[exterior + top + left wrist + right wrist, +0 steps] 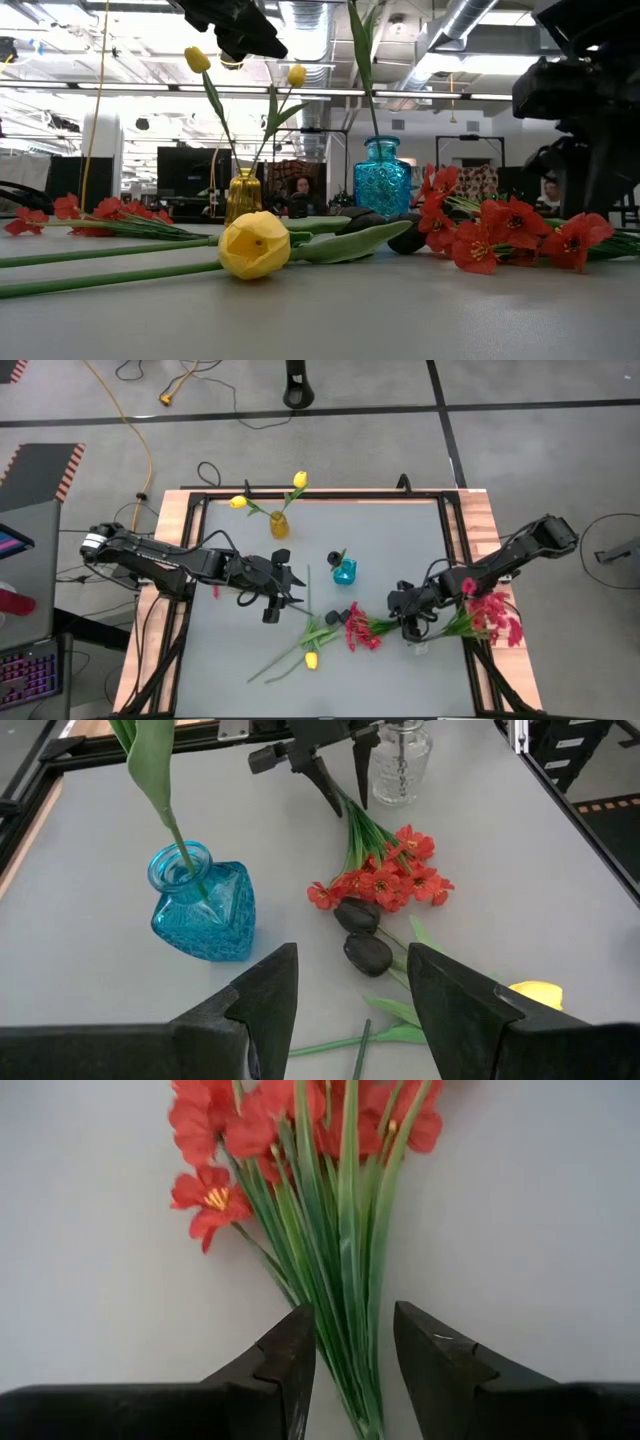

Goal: Sort flowers into vase by color
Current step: Put the right red flowers into the transparent vase

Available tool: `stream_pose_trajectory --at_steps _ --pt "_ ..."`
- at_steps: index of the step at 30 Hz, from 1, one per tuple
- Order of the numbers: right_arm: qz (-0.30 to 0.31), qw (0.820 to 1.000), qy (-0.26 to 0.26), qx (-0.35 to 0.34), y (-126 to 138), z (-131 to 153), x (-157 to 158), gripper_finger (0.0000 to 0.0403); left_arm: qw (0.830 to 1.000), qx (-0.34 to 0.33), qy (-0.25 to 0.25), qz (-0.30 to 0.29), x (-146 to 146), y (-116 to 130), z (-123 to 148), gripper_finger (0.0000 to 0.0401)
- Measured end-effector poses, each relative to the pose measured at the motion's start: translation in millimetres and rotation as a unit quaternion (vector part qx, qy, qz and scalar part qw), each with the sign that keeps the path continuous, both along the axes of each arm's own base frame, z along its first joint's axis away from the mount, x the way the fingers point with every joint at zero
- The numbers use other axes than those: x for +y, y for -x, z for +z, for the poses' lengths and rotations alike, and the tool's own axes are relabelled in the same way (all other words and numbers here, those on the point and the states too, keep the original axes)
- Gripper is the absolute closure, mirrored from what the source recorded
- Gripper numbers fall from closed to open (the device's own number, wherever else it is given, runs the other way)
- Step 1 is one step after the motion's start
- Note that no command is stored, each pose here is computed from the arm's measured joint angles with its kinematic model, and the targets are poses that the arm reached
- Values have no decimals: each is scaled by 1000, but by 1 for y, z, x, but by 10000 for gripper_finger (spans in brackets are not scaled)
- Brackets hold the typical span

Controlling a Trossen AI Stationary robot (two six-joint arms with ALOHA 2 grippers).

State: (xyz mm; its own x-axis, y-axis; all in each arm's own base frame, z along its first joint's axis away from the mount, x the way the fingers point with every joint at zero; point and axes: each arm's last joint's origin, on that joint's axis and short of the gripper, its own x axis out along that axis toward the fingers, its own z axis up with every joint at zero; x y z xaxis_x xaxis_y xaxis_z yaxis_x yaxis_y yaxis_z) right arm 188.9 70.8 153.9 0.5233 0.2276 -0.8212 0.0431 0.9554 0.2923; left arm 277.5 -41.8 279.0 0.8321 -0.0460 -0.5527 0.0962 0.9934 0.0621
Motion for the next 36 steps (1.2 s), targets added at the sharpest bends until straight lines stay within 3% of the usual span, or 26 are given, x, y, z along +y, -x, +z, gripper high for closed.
stream_pose_trajectory --at_steps 12,26,36 --pt "5 1000 3 -26 -8 11 0 239 1000 0 0 0 0 0 0 223" --pt "-20 998 37 -54 -19 14 -30 239 1000 0 1 1 0 0 0 223" --pt "-7 996 13 -88 -25 17 -27 239 1000 0 1 1 0 0 0 223"
